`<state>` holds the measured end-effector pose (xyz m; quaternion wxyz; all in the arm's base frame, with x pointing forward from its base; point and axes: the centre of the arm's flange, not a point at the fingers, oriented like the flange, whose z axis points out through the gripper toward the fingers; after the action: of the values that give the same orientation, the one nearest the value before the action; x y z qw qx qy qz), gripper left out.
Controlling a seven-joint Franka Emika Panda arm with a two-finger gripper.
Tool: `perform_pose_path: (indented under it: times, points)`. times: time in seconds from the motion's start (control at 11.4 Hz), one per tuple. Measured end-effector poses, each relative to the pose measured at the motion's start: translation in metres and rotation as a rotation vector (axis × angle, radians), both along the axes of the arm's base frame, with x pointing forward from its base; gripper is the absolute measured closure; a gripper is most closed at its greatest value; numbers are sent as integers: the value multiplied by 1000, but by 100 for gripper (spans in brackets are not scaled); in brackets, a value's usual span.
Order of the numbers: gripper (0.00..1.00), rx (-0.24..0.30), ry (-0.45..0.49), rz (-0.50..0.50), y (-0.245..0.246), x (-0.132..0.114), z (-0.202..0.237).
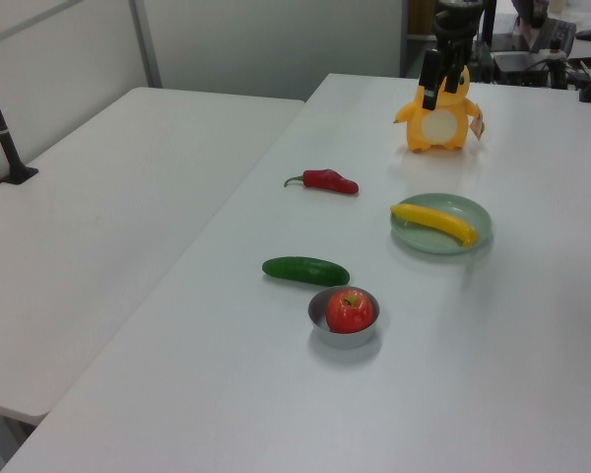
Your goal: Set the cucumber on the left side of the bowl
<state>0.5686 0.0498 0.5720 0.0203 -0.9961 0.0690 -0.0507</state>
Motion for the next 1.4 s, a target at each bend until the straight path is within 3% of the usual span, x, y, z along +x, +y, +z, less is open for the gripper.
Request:
perform_pose_path:
  times: [1.4]
  points:
    - [0,-8,14,33,-11,3,-7]
